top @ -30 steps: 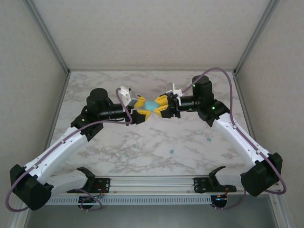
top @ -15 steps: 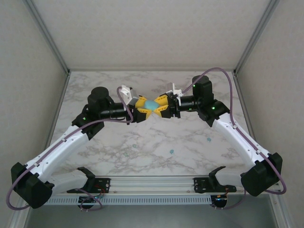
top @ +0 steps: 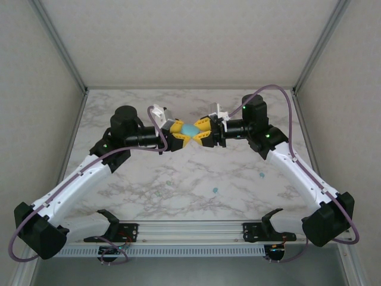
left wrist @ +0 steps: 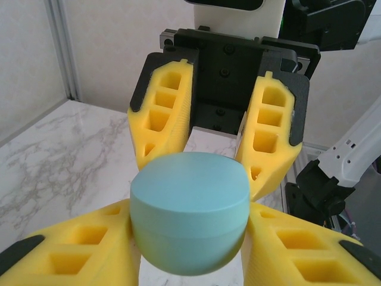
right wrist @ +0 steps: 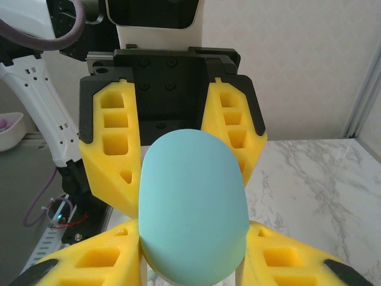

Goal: Insert the wireless bluetooth earbuds into the charging case

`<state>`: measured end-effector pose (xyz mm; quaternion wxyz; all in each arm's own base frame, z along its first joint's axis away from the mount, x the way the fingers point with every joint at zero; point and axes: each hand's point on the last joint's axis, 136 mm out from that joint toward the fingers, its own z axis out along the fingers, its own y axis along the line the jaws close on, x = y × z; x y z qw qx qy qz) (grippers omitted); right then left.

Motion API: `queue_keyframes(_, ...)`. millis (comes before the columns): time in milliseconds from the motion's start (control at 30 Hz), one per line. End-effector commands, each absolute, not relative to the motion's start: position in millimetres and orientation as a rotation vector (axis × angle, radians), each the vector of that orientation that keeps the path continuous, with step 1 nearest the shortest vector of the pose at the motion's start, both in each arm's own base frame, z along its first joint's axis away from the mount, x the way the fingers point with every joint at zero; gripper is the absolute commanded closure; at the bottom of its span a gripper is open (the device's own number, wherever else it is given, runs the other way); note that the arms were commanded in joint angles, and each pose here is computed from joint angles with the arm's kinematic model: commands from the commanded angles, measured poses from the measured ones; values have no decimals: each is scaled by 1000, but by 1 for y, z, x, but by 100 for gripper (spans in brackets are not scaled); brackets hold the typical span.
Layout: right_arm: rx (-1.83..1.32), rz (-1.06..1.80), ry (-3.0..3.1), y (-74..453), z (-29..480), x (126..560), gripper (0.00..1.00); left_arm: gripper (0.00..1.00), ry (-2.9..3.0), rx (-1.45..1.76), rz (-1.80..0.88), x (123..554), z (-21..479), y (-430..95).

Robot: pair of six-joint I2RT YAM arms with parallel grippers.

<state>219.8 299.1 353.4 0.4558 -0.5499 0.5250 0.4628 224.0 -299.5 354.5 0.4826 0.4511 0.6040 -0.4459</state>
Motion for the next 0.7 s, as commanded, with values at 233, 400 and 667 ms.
queue_keyframes(233, -1344, 1078, 1301, 301, 355, 223, 54, 71, 1433, 1164, -1125, 211, 361, -308)
queue_keyframes(400, -1326, 1073, 1346, 298, 355, 225, 47, 78, 1408, 1167, -1073, 209, 358, -302)
queue_keyframes(667, -1273, 1104, 1364, 295, 365, 230, 44, 81, 1391, 1201, -1033, 203, 353, -297)
